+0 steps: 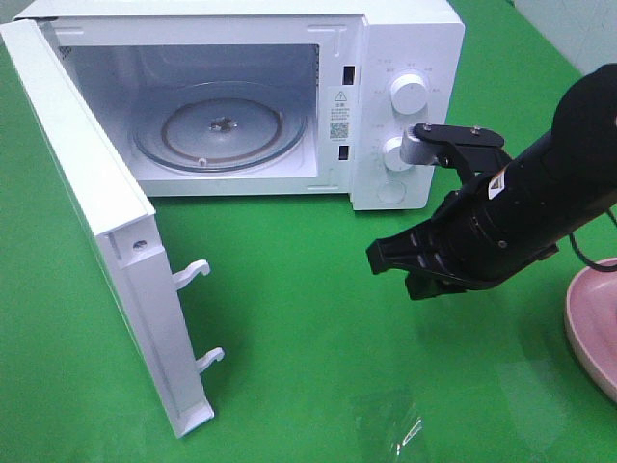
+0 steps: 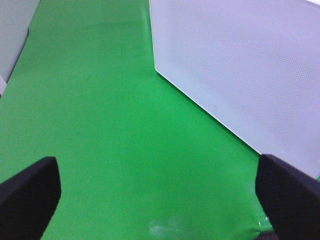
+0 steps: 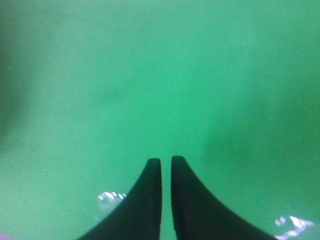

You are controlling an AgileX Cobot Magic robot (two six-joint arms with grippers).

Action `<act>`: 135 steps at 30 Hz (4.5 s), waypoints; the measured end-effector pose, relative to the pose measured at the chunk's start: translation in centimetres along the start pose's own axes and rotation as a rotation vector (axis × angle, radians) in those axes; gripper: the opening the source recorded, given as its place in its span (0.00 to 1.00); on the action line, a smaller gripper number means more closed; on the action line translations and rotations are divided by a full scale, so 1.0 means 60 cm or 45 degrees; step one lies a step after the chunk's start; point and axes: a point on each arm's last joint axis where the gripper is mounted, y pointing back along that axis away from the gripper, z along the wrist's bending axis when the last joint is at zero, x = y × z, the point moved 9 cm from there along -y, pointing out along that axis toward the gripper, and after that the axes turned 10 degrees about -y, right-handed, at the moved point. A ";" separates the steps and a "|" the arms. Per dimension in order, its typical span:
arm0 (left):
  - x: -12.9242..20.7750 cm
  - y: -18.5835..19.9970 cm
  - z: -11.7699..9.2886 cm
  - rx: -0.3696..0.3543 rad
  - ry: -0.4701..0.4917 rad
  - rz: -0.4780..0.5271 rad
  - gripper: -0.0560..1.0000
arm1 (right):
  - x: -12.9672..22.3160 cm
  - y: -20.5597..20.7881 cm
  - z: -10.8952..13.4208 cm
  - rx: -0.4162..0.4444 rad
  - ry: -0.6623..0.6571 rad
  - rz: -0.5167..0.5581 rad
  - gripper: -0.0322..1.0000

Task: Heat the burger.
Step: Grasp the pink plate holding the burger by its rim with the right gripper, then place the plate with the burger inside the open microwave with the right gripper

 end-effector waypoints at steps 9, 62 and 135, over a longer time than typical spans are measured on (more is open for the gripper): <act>0.000 0.000 0.000 0.000 0.000 0.000 0.98 | 0.033 0.028 -0.055 0.219 0.188 0.280 0.14; 0.000 0.000 0.000 0.000 0.000 0.000 0.98 | 0.066 0.055 -0.212 0.448 0.100 0.285 0.92; 0.000 0.000 0.000 0.000 0.000 0.000 0.98 | 0.076 0.000 -0.252 0.578 0.045 0.338 0.04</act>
